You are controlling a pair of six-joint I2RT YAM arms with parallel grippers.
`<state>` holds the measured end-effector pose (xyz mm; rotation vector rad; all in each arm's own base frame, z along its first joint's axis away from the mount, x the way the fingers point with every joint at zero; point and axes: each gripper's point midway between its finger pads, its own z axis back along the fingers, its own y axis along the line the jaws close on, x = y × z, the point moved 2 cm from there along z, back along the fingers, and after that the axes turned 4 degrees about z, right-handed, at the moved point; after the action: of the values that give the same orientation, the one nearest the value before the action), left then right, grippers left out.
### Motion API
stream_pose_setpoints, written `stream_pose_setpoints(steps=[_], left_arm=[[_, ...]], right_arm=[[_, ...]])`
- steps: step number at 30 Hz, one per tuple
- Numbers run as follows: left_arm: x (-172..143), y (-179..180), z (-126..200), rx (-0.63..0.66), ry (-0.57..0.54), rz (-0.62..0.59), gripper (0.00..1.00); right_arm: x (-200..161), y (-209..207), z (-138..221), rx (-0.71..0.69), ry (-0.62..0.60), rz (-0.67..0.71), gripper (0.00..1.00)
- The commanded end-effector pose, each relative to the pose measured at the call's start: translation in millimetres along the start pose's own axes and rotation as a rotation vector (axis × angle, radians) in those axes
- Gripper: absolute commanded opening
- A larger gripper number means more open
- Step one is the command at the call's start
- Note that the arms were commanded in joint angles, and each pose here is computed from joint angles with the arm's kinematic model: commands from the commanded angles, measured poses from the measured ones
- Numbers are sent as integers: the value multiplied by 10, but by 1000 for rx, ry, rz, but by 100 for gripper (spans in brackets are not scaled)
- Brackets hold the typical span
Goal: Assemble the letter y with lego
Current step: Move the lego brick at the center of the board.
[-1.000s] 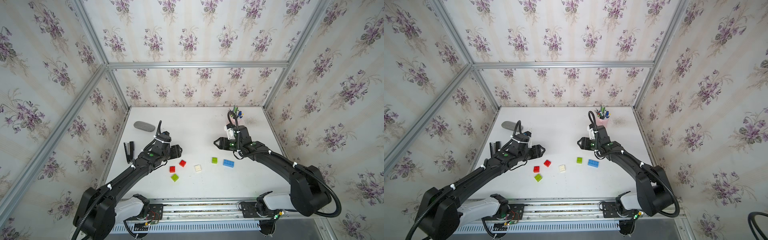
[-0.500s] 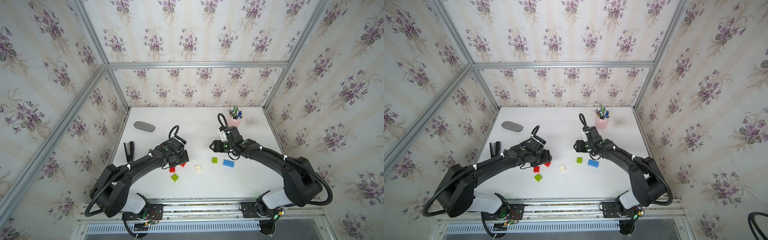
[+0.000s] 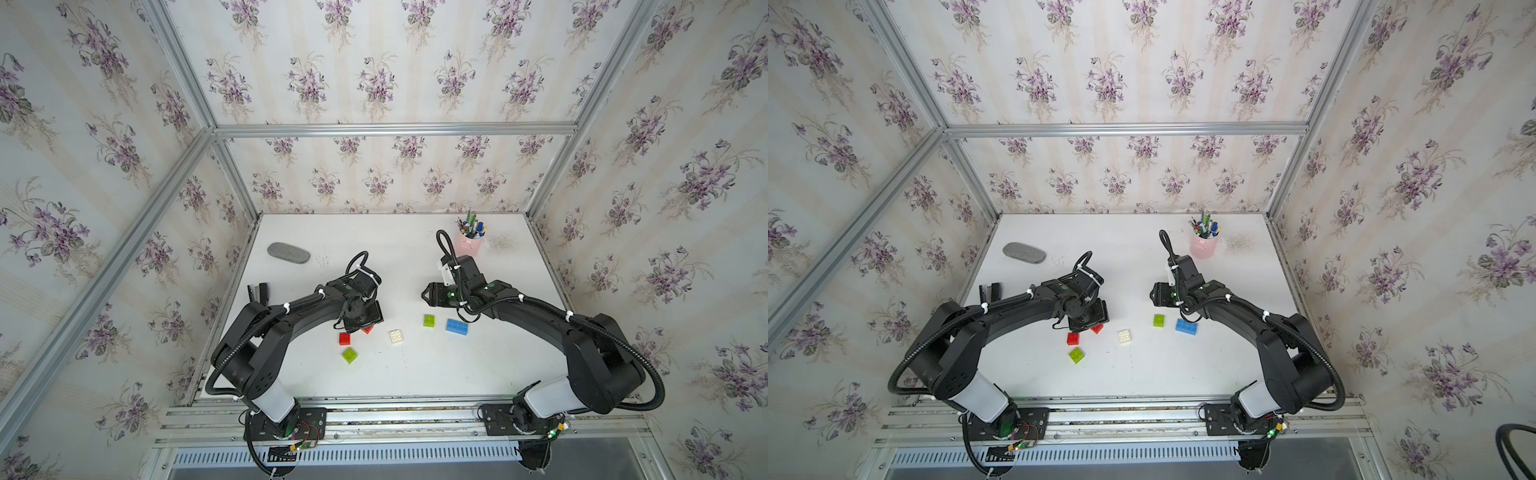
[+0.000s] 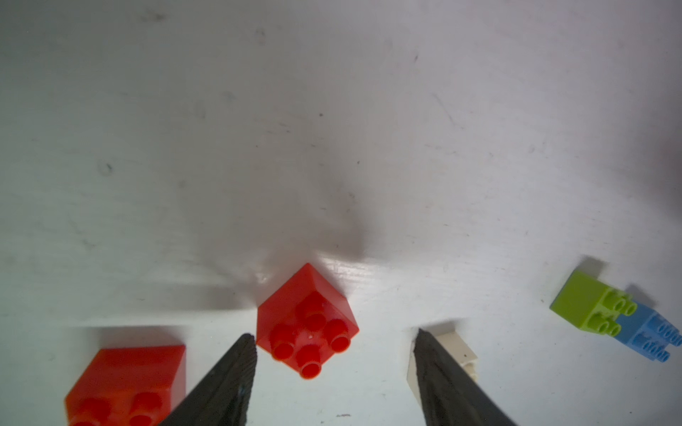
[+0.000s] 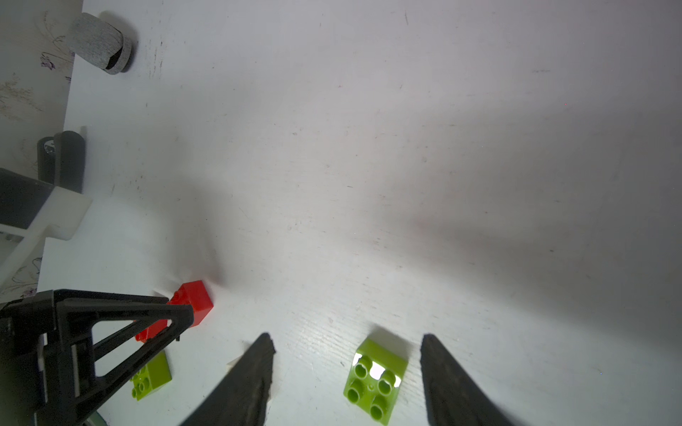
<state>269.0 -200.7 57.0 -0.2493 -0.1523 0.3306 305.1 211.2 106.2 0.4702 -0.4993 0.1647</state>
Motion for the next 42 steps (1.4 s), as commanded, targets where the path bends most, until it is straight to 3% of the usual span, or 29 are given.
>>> stream_pose_setpoints(steps=[1,10,18,27,36,42], left_arm=[[23,-44,-28,5,11,-12,63],[4,-82,-193,49,42,-58,56],[-47,-89,-321,112,64,-103,40],[160,-333,-309,91,20,-129,32],[396,-558,-429,97,-16,-108,35],[441,-634,-492,96,-7,-91,59]], right_arm=[[70,-10,7,-15,-36,-13,64],[31,-72,2,-40,-42,-21,64],[16,-90,8,-43,-53,-31,63],[-8,-81,-12,-33,-42,-20,62],[-40,-89,3,-34,-41,-24,62],[-54,-96,-3,-34,-39,-24,62]])
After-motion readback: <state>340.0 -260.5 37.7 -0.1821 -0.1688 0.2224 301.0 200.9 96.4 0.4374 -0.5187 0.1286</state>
